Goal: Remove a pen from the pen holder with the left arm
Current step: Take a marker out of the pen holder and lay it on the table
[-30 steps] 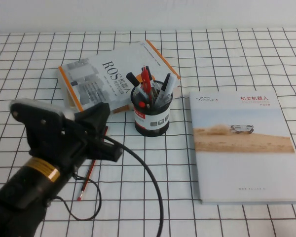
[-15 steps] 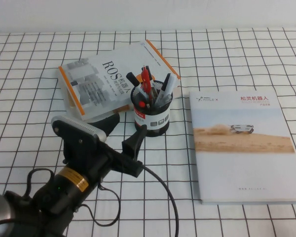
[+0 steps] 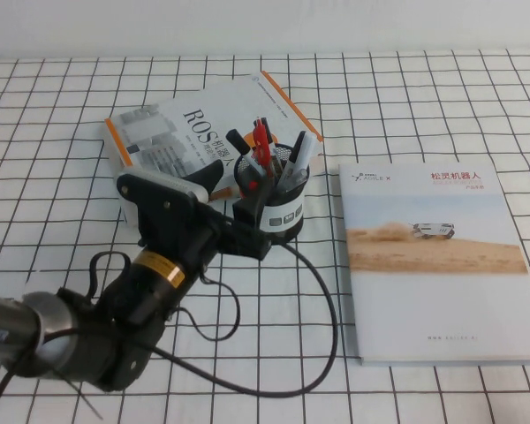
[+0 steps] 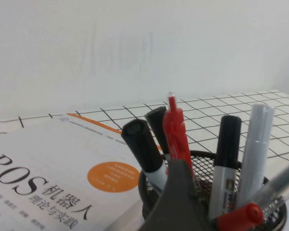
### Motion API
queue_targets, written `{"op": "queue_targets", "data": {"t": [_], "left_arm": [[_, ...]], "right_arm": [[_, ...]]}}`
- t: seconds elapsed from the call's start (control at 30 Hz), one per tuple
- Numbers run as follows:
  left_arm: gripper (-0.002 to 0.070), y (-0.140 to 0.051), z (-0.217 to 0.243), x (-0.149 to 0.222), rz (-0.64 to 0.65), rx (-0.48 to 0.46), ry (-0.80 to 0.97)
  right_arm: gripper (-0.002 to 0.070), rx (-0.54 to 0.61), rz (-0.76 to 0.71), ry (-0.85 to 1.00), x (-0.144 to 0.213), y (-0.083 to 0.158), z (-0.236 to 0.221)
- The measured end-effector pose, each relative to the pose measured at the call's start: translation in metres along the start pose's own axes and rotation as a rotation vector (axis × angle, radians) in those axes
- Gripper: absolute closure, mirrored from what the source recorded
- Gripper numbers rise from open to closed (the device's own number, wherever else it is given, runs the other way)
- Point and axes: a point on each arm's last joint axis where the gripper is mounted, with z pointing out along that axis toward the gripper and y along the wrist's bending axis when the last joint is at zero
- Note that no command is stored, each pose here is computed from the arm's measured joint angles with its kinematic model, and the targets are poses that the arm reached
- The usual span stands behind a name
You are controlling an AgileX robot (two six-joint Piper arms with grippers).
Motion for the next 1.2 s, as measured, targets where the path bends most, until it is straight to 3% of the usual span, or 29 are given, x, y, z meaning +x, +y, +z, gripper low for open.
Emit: {"op": "queue_targets", "data": {"t": [0.7, 1.03, 1.2], "left_arm": [[0.0248, -0.002, 0.034, 0.008, 0.027, 0.050, -0.028], [0.0454, -0.002, 0.034, 0.010, 0.027, 0.049, -0.016], [0.0515, -0.002, 0.034, 0.011, 0.028, 0.048, 0.002]], "right_arm": [[0.0689, 0.000, 0.000, 0.000, 0.000, 0.000, 0.000], [0.0689, 0.000, 0.000, 0.000, 0.000, 0.000, 0.000], [0.0689, 0.000, 0.000, 0.000, 0.000, 0.000, 0.000]]}}
